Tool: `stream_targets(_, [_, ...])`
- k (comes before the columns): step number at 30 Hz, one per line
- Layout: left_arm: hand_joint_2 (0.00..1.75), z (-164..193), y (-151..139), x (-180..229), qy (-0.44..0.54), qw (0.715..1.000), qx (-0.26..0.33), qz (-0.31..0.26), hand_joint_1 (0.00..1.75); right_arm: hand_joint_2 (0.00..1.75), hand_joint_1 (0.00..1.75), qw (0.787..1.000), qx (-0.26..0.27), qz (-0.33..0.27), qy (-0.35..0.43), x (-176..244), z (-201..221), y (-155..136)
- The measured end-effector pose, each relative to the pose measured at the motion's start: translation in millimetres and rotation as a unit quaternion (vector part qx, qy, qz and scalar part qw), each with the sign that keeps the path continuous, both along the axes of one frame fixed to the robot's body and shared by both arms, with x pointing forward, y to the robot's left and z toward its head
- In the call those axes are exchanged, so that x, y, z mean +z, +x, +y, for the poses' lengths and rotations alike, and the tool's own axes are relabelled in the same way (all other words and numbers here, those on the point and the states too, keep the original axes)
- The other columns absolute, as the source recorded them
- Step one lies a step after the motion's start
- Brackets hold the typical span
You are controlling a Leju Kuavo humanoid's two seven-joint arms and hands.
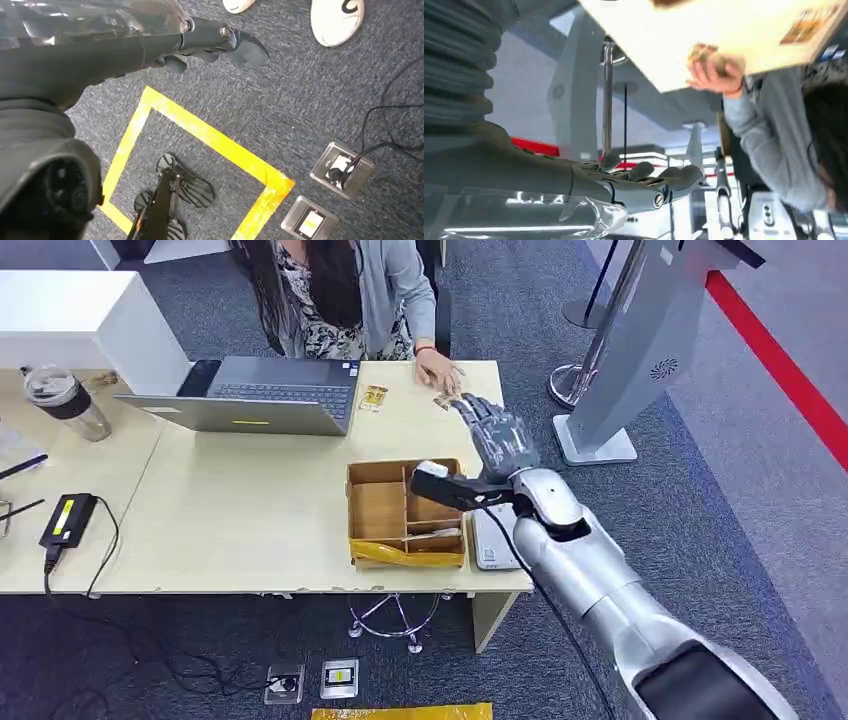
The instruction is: Pass the card to the sensor for recognition and then transmit it.
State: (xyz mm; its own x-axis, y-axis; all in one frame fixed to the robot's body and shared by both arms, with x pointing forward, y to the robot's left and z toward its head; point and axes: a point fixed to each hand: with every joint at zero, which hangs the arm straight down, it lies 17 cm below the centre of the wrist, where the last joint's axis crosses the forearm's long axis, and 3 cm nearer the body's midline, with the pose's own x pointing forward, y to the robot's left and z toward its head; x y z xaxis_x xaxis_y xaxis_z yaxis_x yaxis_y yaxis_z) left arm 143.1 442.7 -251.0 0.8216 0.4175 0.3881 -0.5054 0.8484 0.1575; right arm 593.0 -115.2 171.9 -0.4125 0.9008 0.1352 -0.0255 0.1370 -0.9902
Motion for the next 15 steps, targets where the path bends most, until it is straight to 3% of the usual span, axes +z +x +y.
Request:
stream_targets(7, [0.0, 2, -1, 0, 0.001, 1.0, 0.012, 0.001, 0.0, 1.75, 0.0, 1.0, -0.005, 0.004, -0.003, 22, -19, 12])
stream_targets(15, [0.0, 4, -4, -1, 0.002, 1.0, 0.026, 0.006, 0.0, 1.75, 0.0, 0.999, -0.022, 0.04, 0.002, 18, -26, -9])
